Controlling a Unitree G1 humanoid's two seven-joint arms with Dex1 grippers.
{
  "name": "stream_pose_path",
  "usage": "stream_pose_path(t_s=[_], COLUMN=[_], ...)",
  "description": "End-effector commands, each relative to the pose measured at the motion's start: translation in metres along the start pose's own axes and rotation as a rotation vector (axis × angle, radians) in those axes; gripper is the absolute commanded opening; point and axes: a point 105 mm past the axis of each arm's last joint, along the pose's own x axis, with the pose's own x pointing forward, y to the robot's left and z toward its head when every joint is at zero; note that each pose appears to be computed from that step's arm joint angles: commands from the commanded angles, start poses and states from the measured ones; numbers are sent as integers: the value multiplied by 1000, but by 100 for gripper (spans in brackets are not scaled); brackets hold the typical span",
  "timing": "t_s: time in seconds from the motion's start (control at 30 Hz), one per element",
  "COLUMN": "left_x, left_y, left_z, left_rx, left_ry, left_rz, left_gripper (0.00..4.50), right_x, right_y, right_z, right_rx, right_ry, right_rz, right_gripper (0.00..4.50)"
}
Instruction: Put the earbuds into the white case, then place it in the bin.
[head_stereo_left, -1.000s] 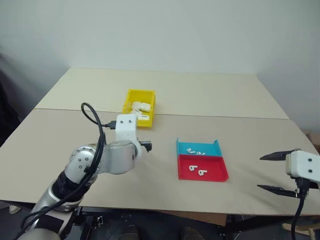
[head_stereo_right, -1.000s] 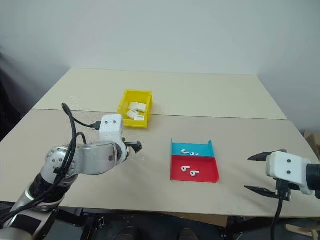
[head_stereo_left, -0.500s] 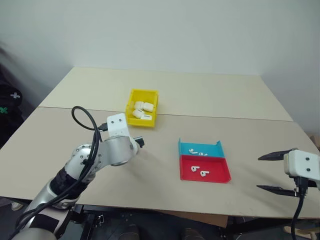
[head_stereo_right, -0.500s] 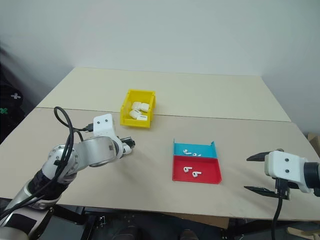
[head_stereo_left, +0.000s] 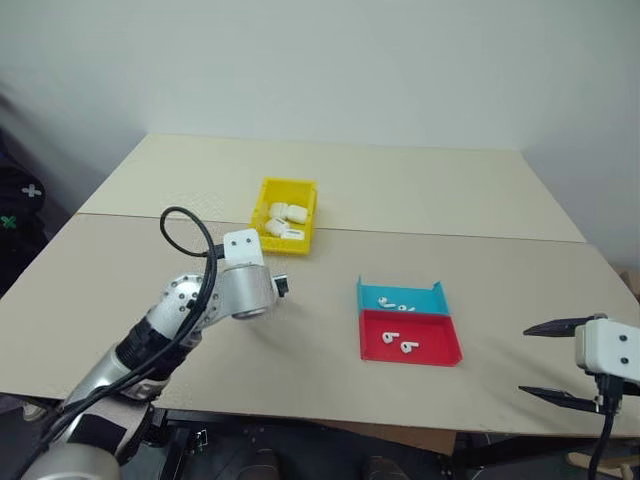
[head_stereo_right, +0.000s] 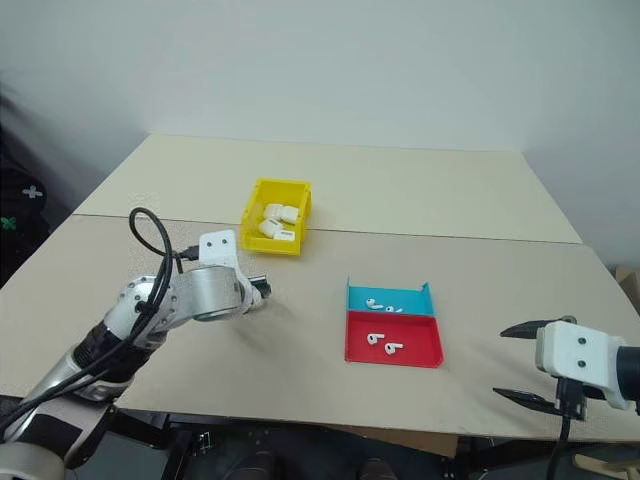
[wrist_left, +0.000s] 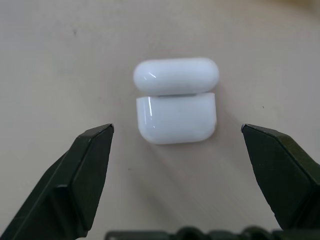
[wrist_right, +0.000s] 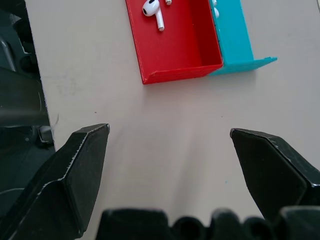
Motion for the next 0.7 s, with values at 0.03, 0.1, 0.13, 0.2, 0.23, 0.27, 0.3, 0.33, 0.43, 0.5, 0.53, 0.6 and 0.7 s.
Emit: stream_pose_path(t_s=[0.03,0.1,0.13,0.2,0.23,0.27,0.3,0.33,0.43,0.5,0.53,0.6,0.7], left_x=[0,4,5,9,10,12,13,14,19,21,22,25,27], left_y=[7,6,7,6,6,5,4,4,2,1,2,3,2], left_z=[11,8,7,6,6,5,5,5,1,-1,-2,-2,-2], left_rx=[5,-12,-8,-6,2,-6,-1,2,6,-3,-1,-5,-8], left_ry=[-36,-6,-9,-4,-17,-5,-11,-15,-1,12,10,11,10], left_rz=[56,53,63,73,84,82,87,91,92,91,96,102,104], left_gripper=[445,445,445,445,445,445,445,445,445,445,445,445,445], right_x=[-7,-6,-6,-6,-6,-6,-7,-7,-7,-7,-7,-8,-7], right_y=[-3,-3,-3,-3,-3,-3,-2,-2,-2,-2,-2,-1,0], right_z=[6,5,5,5,5,5,5,5,5,4,4,4,3], right_rx=[-27,-27,-27,-27,-27,-27,-27,-27,-28,-31,-31,-31,-30], right_ry=[1,3,4,4,4,5,6,6,11,15,16,16,20], right_rz=[-38,-39,-40,-42,-41,-42,-42,-42,-41,-41,-42,-40,-38], right_gripper=[450,450,450,450,450,450,450,450,450,450,450,450,450])
